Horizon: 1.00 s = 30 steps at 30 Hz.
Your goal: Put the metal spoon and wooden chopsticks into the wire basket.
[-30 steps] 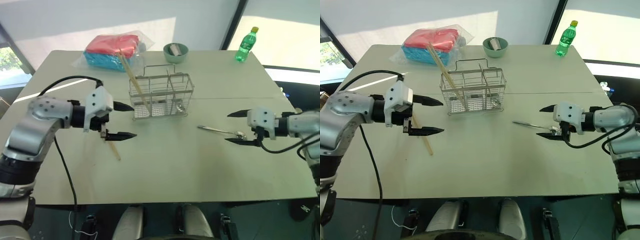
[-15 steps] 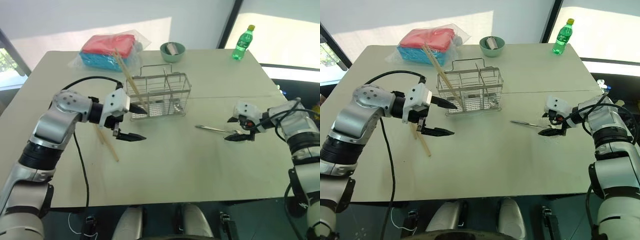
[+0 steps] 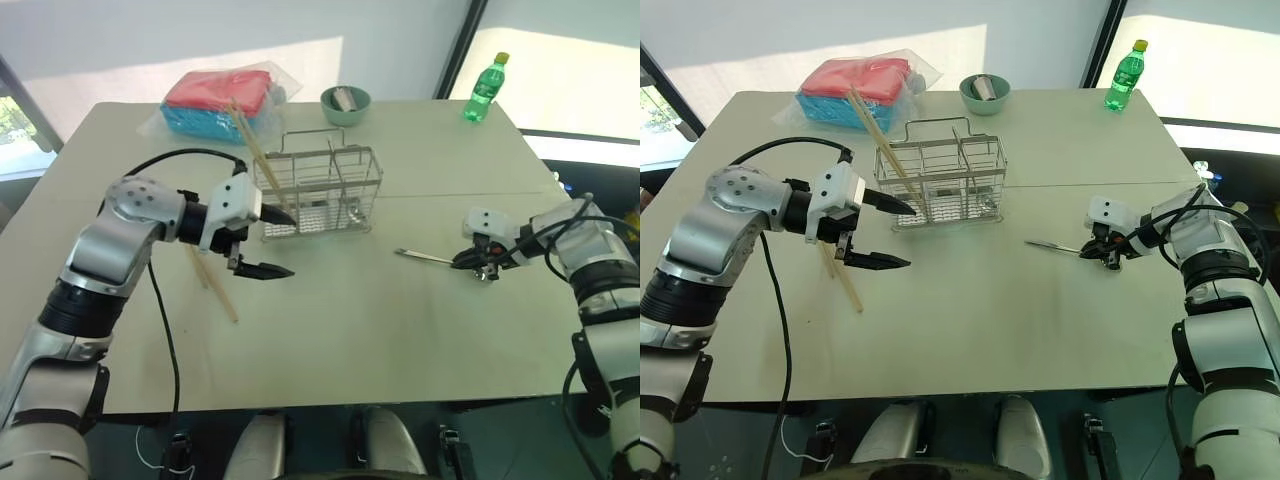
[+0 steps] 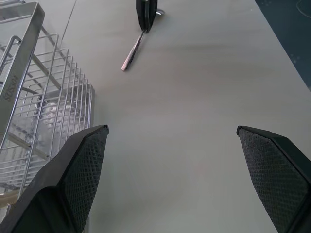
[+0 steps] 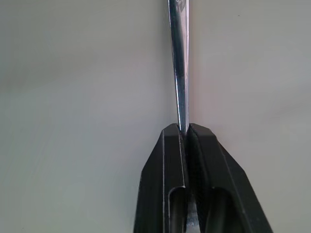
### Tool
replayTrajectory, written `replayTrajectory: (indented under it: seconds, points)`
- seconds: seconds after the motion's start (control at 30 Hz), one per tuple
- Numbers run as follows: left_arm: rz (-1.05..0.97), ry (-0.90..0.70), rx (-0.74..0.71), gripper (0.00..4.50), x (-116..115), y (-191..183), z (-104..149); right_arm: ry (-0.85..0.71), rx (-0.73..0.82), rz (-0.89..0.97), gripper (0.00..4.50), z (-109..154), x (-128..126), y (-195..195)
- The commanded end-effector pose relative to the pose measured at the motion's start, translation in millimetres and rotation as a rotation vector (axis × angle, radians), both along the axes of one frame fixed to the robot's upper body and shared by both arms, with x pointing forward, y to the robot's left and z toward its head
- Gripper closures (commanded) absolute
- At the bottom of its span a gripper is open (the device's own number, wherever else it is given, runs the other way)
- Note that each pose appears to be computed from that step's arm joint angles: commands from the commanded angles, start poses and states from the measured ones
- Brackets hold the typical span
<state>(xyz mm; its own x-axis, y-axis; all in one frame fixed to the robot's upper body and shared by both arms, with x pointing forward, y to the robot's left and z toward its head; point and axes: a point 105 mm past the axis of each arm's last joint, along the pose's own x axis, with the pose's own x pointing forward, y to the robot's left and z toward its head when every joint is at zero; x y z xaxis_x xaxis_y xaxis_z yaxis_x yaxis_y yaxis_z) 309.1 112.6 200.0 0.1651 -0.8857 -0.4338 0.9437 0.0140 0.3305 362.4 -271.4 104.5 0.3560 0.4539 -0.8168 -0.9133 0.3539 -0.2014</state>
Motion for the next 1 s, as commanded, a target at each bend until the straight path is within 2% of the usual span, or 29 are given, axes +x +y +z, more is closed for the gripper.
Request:
replayTrajectory:
  seconds: [0.03, 0.2, 0.47, 0.57, 0.63, 0.77, 0.9, 1.0]
  points:
    - [0.007, -0.059, -0.04, 0.0, 2.4, 0.8, 19.8, -0.04, 0.032, -0.014, 4.4, 7.2, 1.6, -0.4]
    - [0.02, -0.066, -0.054, 0.0, 3.5, 3.3, 22.1, -0.158, 0.107, 0.021, 4.4, 32.3, 1.8, 6.3]
    - [0.09, -0.119, -0.142, 0.0, 7.7, 10.9, 44.7, -0.41, 0.633, -0.04, 4.4, 150.4, -19.1, 37.2]
    - [0.12, -0.143, -0.165, 0.0, 14.0, 11.8, 52.1, -0.512, 0.834, -0.043, 4.4, 189.7, -14.1, 76.9]
    - [0.126, -0.15, -0.171, 0.0, 16.6, 11.8, 55.4, -0.534, 0.935, -0.031, 4.4, 206.4, -10.8, 104.3]
    - [0.134, -0.161, -0.18, 0.0, 19.8, 11.2, 60.7, -0.58, 1.035, -0.048, 4.4, 218.9, 5.7, 154.1]
    - [0.136, -0.168, -0.184, 0.0, 20.0, 9.9, 63.9, -0.609, 1.026, -0.08, 4.4, 209.6, 22.4, 178.8]
    - [0.158, -0.176, -0.189, 0.0, 17.2, 13.6, 67.6, -0.622, 1.023, -0.163, 4.4, 188.6, 43.7, 187.9]
